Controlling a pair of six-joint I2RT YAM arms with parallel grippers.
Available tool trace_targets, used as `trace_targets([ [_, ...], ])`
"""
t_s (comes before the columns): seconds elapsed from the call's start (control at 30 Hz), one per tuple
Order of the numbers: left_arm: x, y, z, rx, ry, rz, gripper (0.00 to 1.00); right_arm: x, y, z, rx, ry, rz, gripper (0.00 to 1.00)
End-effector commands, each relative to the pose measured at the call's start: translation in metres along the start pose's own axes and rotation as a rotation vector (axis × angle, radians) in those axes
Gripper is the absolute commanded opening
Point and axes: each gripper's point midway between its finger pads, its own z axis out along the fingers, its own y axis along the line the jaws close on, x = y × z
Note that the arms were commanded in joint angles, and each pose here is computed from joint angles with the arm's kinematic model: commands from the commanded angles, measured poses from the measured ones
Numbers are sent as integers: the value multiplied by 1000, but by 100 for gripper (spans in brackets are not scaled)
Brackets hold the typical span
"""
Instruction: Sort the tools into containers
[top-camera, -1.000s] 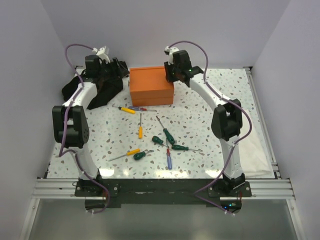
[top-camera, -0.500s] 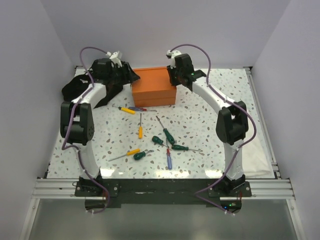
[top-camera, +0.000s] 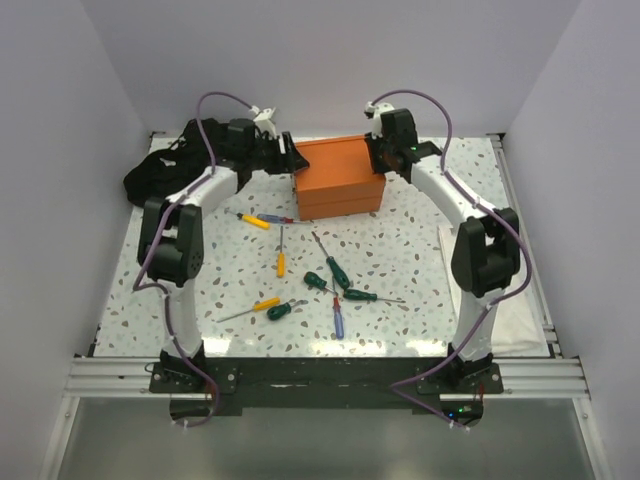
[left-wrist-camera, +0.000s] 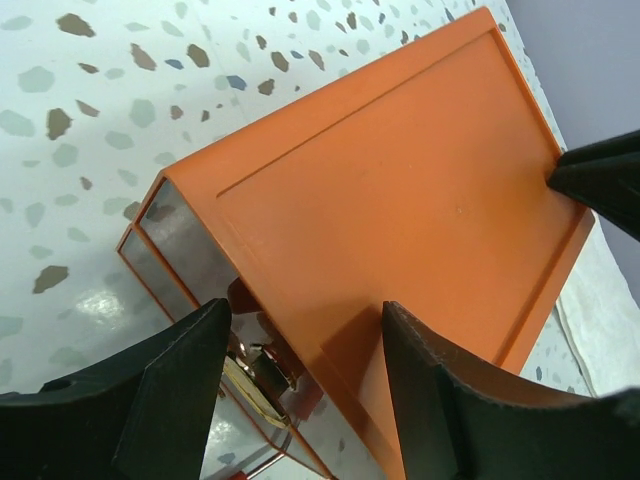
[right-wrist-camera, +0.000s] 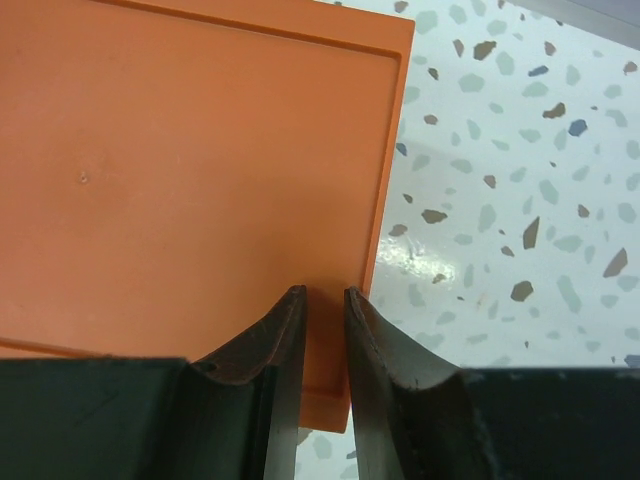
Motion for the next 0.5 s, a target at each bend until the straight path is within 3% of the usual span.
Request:
trace_targets([
  [0.0, 21, -27, 15, 85, 81, 76, 66, 77, -57, -8, 140, 269, -26, 26],
  [0.27, 31, -67, 38, 189, 70, 197, 67, 80, -80, -13, 178, 291, -46, 26],
  [0.47, 18, -77, 54, 192, -4, 184, 71, 76, -84, -16, 193, 278, -58, 26],
])
